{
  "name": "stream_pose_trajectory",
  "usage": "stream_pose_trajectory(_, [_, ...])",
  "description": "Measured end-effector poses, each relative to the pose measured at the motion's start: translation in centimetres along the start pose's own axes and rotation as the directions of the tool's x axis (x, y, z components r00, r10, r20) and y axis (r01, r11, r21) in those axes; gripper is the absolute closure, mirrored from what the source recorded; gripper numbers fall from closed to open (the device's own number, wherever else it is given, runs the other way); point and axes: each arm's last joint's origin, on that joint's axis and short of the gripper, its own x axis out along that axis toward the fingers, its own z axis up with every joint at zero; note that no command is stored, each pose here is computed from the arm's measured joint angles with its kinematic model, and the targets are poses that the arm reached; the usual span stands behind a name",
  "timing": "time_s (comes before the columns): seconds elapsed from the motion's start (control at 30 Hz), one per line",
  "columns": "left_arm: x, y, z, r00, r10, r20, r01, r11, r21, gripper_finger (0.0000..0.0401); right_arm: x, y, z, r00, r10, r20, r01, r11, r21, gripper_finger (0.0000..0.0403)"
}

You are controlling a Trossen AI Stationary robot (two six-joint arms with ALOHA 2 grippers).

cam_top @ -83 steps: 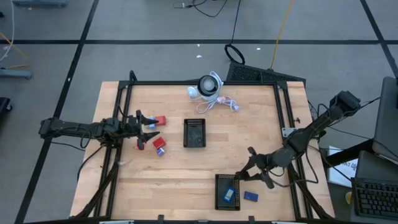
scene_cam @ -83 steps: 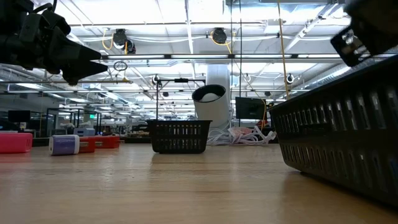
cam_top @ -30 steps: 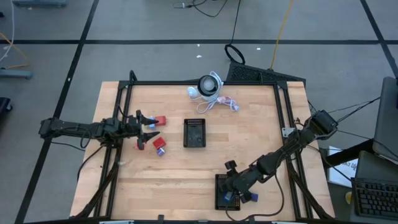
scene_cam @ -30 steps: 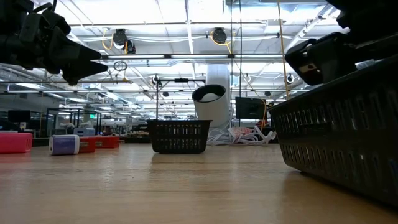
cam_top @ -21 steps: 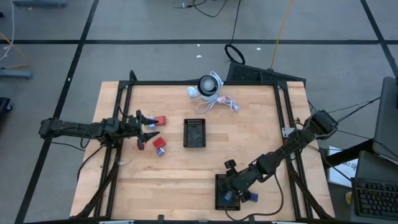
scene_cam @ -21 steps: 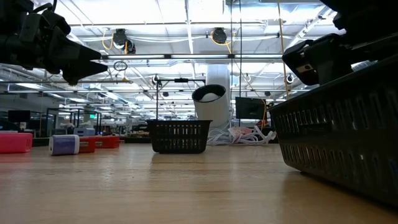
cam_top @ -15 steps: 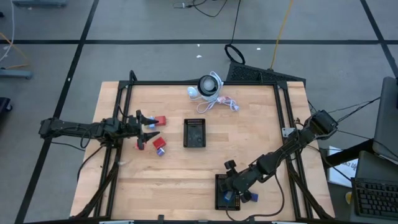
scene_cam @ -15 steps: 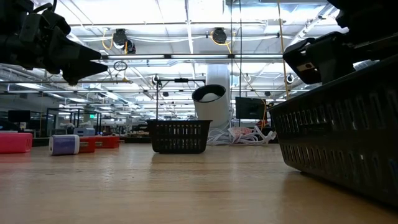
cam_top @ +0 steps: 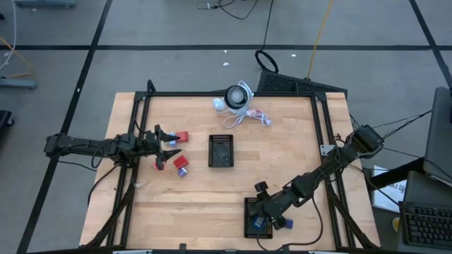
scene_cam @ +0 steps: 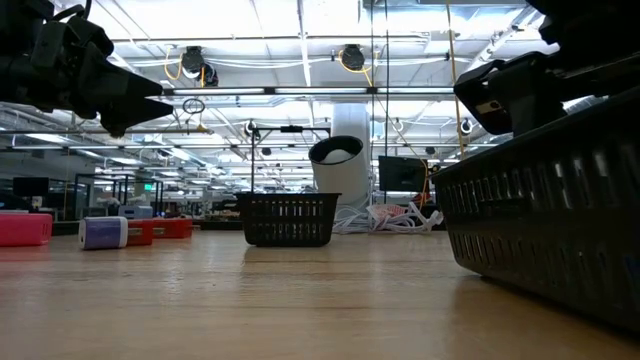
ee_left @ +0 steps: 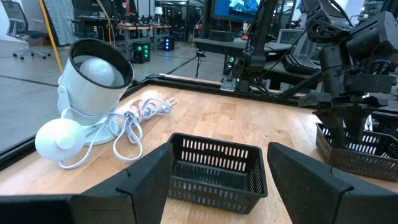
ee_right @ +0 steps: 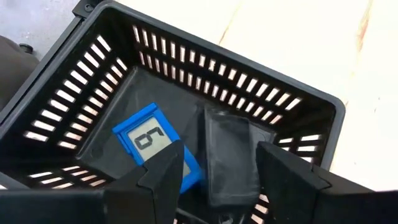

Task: Pick & Place Office items
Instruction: Put the black digital timer into the bottom black basket, then put the dark blue digital timer into the bottom black basket

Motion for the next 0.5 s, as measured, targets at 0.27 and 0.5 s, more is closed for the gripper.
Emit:
stream_pose_trajectory(0.27, [0.0,0.0,0.0,1.0,0.0,0.0,0.0,1.0,0.0,0.0134,-0.6,0.2,0.2,1.0,0.008,0.019,-0.008,1.0,-0.027,0.0182])
stream_pose_trajectory(0.5, [0.0,0.0,0.0,1.0,0.0,0.0,0.0,1.0,0.0,0.0134,-3.5,1.0,1.4,0.992,0.046,0.115,-0.041,0.998,-0.04,0.0187])
